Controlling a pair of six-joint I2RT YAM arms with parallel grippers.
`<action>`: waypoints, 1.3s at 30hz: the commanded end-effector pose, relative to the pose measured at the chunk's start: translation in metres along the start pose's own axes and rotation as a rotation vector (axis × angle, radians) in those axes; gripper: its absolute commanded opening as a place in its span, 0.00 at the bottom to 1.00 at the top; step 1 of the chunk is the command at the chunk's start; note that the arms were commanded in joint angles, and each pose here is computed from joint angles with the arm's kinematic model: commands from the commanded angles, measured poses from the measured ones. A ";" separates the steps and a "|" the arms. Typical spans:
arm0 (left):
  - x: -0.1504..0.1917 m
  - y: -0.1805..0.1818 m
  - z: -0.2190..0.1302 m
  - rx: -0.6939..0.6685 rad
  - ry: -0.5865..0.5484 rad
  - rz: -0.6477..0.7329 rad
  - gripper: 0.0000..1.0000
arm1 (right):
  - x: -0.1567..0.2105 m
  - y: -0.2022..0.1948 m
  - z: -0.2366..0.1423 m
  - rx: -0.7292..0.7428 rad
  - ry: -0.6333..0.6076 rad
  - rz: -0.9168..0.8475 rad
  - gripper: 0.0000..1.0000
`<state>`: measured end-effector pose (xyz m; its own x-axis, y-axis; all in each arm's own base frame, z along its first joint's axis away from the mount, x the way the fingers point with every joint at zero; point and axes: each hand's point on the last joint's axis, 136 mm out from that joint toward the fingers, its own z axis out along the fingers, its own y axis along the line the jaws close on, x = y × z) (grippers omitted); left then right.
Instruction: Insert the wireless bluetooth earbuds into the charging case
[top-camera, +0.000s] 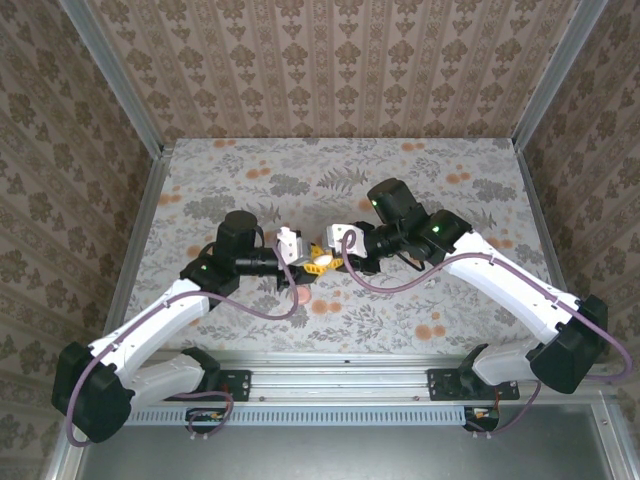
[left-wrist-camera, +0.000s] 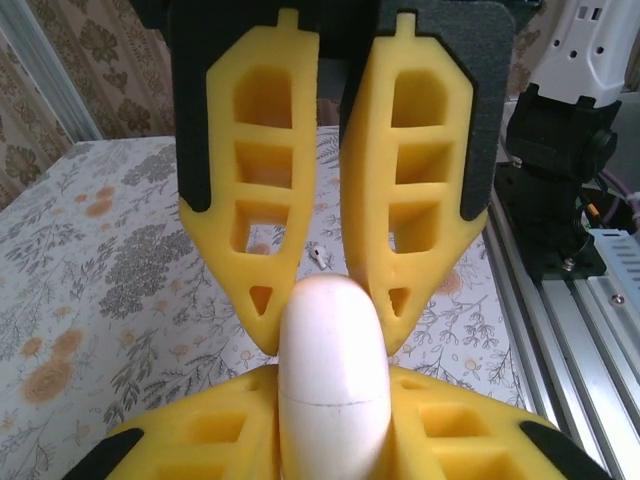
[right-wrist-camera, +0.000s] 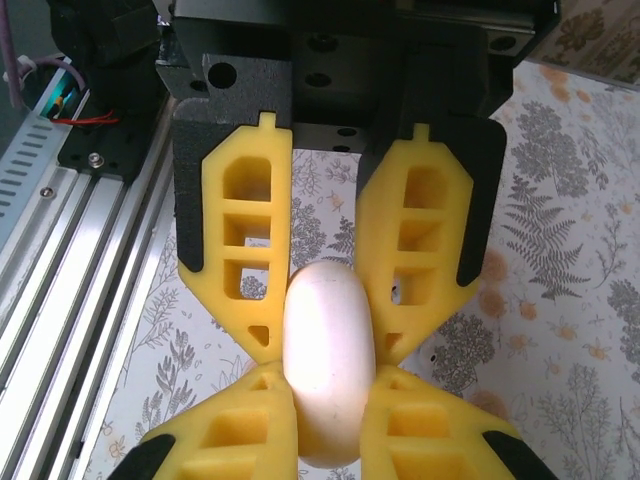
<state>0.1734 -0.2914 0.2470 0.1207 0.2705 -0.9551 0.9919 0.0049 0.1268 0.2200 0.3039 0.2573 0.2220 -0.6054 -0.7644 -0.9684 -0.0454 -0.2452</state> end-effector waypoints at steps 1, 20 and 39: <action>-0.007 0.002 -0.001 -0.008 -0.020 0.019 0.23 | -0.001 0.006 0.000 -0.004 -0.014 0.004 0.11; 0.011 0.020 0.002 -0.054 -0.028 -0.071 0.18 | 0.007 -0.011 -0.027 0.187 -0.149 0.131 0.46; 0.005 0.008 -0.002 -0.016 -0.073 -0.041 0.16 | -0.008 -0.021 0.000 0.077 -0.168 0.119 0.55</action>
<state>0.1871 -0.2880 0.2381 0.0718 0.2254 -0.9716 0.9944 0.0593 0.0873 0.2415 0.3012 0.2524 0.0917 -0.5027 -0.8596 -0.9763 0.1245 -0.1769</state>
